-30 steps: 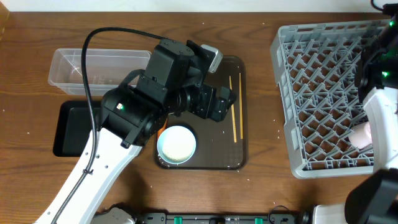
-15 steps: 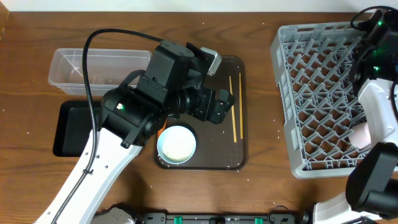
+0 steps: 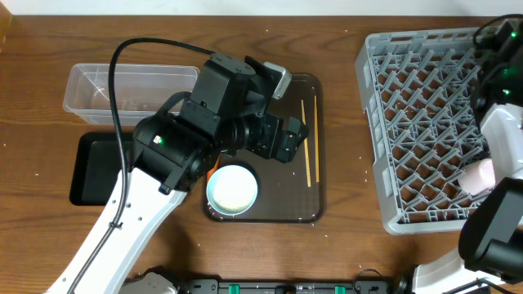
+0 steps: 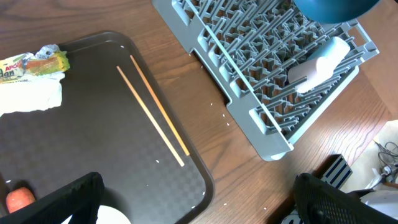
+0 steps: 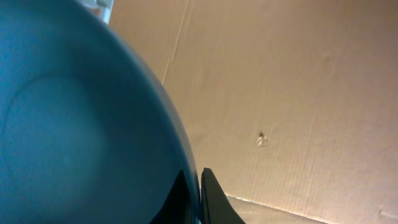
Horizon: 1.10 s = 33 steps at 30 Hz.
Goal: Sort waste into correct bins and load items into the dishwasher rack
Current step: 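Carry the blue plate with the right gripper and lower it into the rack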
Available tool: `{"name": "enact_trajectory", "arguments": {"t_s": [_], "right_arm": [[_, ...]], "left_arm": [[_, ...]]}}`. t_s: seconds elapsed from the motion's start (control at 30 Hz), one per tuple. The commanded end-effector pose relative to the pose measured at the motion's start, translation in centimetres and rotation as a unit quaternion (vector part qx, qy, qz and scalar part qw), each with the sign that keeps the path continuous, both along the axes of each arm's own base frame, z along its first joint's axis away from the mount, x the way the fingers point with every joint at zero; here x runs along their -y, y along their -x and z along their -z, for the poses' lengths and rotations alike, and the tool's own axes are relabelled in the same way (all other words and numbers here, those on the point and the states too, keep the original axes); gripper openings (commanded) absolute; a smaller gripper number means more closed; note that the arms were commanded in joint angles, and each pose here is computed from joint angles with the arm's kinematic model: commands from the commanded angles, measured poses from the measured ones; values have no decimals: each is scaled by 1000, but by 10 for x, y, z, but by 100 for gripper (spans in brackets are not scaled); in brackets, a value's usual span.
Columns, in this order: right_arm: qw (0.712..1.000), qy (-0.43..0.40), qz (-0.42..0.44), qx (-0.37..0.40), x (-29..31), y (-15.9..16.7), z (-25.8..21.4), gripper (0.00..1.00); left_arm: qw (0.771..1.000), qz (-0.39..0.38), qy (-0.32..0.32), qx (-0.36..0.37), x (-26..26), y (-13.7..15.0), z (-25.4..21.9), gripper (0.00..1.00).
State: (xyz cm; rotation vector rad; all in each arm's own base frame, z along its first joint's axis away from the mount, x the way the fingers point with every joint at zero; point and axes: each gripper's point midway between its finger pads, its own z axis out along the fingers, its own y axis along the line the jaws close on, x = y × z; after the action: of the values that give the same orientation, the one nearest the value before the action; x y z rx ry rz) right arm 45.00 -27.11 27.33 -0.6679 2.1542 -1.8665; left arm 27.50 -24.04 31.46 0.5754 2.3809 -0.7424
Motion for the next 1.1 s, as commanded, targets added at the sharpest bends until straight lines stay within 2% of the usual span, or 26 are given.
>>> {"name": "enact_trajectory", "arguments": {"t_s": [0.0,0.43,0.47,0.5,0.53,0.6,0.63,0.7,0.93,1.07], "right_arm": [[1000,2,6,-2,9,2,-1,1],[997,-57,-27,-36,-22,-7,35,2],[997,-57,-28,-36,-23,-8,35,12],[997,-58,-28,-33,-24,-8,35,44],[997,-61,-28,-26,-25,-9,34,59],[997,-72,-29,-6,-30,-12,34,84],[996,-81,-28,12,-35,-15,34,90],[993,-103,-27,49,-44,-19,34,99],[968,-202,-22,147,-93,-32,50,99],[937,-270,-8,221,-122,-36,55,99]], "left_arm": [[1000,2,10,10,-1,4,-11,98],[1000,2,10,10,-1,4,-10,98],[1000,2,10,10,-1,4,-10,98],[1000,2,10,10,-1,4,-10,98],[1000,2,10,10,-1,4,-10,98],[1000,2,10,10,-1,4,-10,98],[1000,2,10,9,-1,4,-10,98],[1000,2,9,9,-1,4,-10,98],[1000,2,8,8,-1,5,-10,98],[1000,2,5,3,-2,6,-8,98]]}}
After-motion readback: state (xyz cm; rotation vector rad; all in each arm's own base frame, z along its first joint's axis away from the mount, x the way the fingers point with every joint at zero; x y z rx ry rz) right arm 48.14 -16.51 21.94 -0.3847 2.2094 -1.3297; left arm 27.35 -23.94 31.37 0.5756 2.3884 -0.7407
